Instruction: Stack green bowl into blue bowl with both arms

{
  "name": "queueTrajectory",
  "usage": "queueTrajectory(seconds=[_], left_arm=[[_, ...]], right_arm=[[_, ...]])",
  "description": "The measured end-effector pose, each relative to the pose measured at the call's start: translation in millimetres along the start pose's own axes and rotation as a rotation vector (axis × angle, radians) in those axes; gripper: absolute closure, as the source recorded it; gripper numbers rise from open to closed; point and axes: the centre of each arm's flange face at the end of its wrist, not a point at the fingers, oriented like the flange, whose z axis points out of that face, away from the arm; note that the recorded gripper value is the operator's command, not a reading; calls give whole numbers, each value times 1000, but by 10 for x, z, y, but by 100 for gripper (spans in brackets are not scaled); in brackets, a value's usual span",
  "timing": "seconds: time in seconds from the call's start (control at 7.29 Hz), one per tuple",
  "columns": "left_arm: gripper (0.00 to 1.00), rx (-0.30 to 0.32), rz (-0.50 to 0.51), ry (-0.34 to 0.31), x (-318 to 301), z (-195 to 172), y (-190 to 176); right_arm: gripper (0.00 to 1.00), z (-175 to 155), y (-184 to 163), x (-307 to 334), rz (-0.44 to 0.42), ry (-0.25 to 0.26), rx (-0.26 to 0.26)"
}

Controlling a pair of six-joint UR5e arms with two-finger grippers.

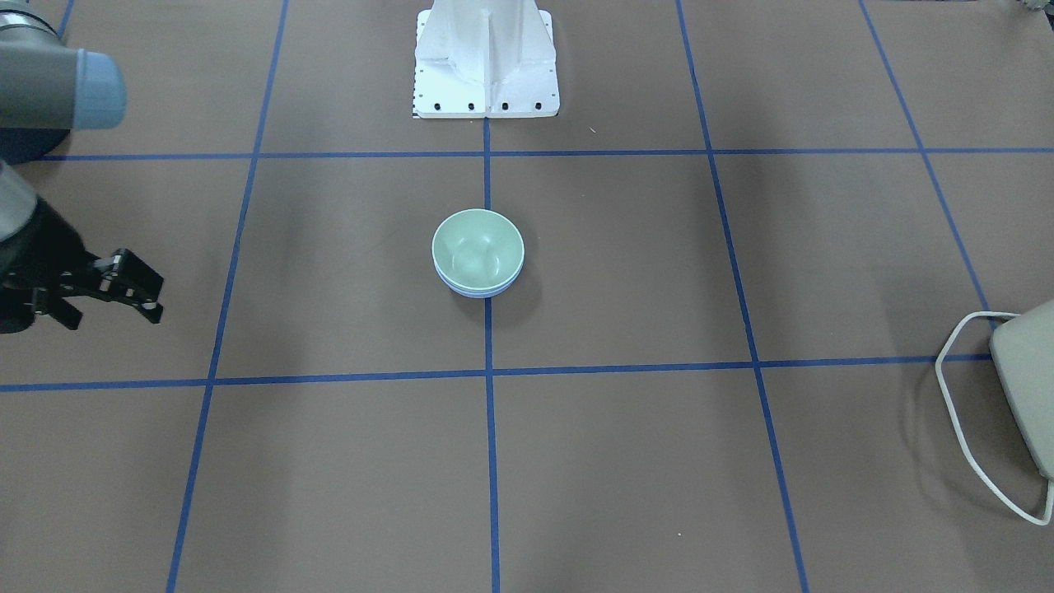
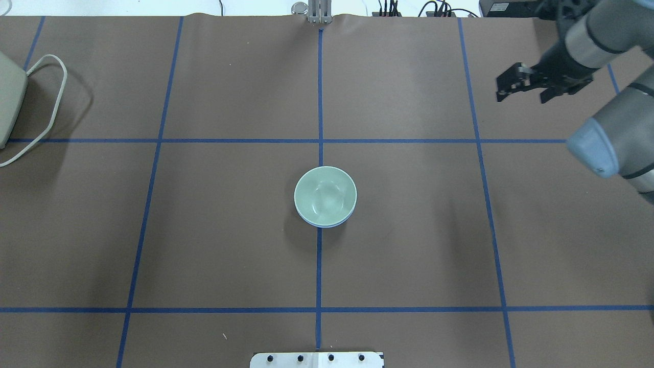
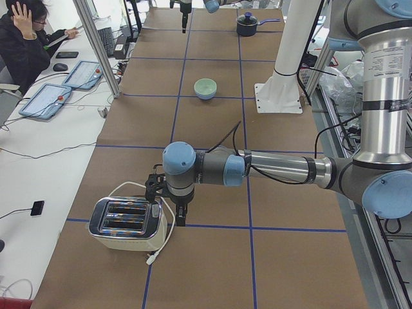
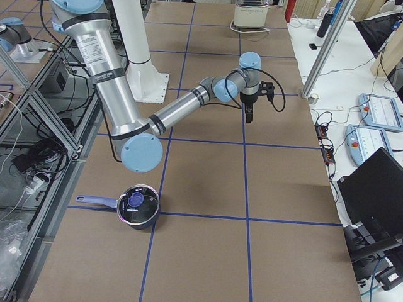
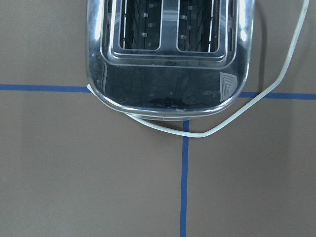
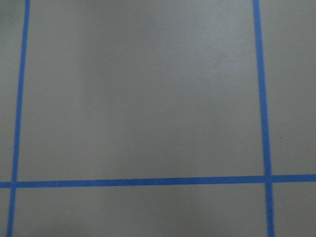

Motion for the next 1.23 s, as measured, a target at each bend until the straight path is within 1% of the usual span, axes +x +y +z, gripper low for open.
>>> queueTrajectory(seconds=[0.14,0.27,0.41,0.55,0.69,0.96,1.23], left_arm=[[1,2,36,0,49,-9,-11],[1,0,84,1,65,-5,-6],[1,-2,109,3,61,4,5],[1,-7,116,5,46,23,27],[1,-12,116,8,22,49,57],[1,-13,118,10,15,58,75],[1,-10,123,12,27,48,75]], right_arm=[[0,-23,115,623,-44,36,-12],[0,-65,315,1292,-81,75,-30],[0,-76,562,1834,-86,105,-56],[0,-56,853,2310,-53,128,-86],[0,-68,1108,2678,-2,144,-102],[0,-56,1480,3068,67,162,-125],[0,-10,1634,3193,92,175,-143]])
